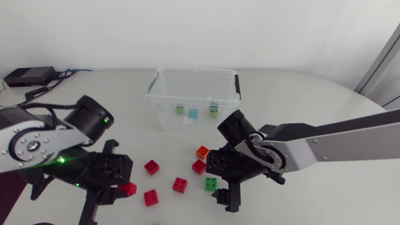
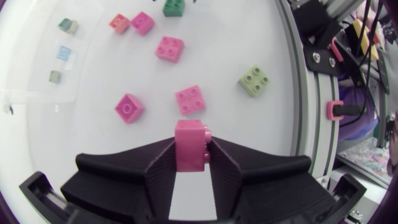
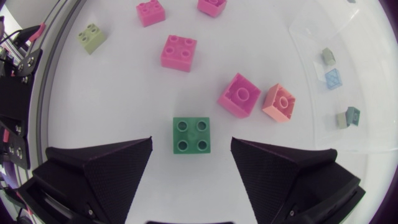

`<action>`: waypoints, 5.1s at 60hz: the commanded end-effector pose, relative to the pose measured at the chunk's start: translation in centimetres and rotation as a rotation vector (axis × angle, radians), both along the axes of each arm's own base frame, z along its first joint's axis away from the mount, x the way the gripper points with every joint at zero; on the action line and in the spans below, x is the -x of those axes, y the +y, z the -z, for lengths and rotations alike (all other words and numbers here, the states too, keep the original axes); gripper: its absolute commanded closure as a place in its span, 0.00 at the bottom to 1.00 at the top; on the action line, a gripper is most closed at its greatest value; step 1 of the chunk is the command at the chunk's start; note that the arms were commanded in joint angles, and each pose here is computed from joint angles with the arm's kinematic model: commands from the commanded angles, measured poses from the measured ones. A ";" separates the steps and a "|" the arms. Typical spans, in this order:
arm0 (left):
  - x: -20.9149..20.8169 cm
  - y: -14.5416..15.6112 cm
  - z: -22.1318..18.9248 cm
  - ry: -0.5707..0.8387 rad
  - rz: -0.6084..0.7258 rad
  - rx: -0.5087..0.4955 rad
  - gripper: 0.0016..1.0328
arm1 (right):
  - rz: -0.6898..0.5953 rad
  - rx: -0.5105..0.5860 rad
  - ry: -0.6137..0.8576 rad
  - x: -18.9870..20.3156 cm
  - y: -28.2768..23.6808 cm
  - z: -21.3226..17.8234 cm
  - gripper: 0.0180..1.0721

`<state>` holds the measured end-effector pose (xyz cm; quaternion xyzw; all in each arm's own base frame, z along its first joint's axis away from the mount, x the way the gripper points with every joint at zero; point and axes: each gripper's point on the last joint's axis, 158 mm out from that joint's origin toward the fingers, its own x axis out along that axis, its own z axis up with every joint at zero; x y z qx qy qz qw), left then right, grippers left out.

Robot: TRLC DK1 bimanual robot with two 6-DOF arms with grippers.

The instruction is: Pick up the duplo bricks and place them in the container

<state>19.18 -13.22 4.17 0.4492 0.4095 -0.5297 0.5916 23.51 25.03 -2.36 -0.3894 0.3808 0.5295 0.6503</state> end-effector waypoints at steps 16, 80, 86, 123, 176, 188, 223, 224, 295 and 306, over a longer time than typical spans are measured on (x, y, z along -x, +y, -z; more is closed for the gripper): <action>-7.2 -2.8 -7.4 -0.140 -0.124 0.242 0.73 | 0.004 -0.009 0.035 -0.6 0.7 1.3 0.28; -29.9 -5.0 -13.0 -0.318 -0.638 0.559 0.06 | 0.164 -0.200 -0.165 -7.5 -0.6 -14.0 0.86; -27.1 -3.2 -12.5 -0.292 -0.628 0.499 0.06 | 0.204 -0.244 -0.205 -10.0 -0.4 -16.3 0.86; -9.3 -0.7 0.2 0.042 -0.468 0.104 0.06 | 0.506 -0.432 -0.326 -27.0 -0.7 -20.1 0.83; -10.9 -2.0 8.1 0.179 -0.647 -0.075 0.70 | 0.629 -0.265 -0.202 -13.2 -0.9 -12.3 0.19; -11.0 -1.9 5.7 0.145 -0.652 -0.043 0.72 | 0.625 -0.171 -0.107 -11.8 -0.7 -6.9 0.20; -10.3 -2.2 3.8 0.120 -0.635 -0.012 0.72 | 0.580 -0.379 -0.345 -15.7 -0.1 -20.8 0.09; -10.3 -2.2 3.8 0.119 -0.635 -0.011 0.72 | 0.577 -0.388 -0.350 -15.5 0.0 -21.3 0.09; -23.8 -10.3 -16.3 -0.326 -0.560 0.541 0.70 | 0.504 -0.222 -0.204 -14.7 -1.2 -7.6 0.24; -25.2 -10.3 -14.6 -0.292 -0.574 0.536 0.15 | 0.482 -0.218 -0.173 -13.5 -0.3 -7.1 0.24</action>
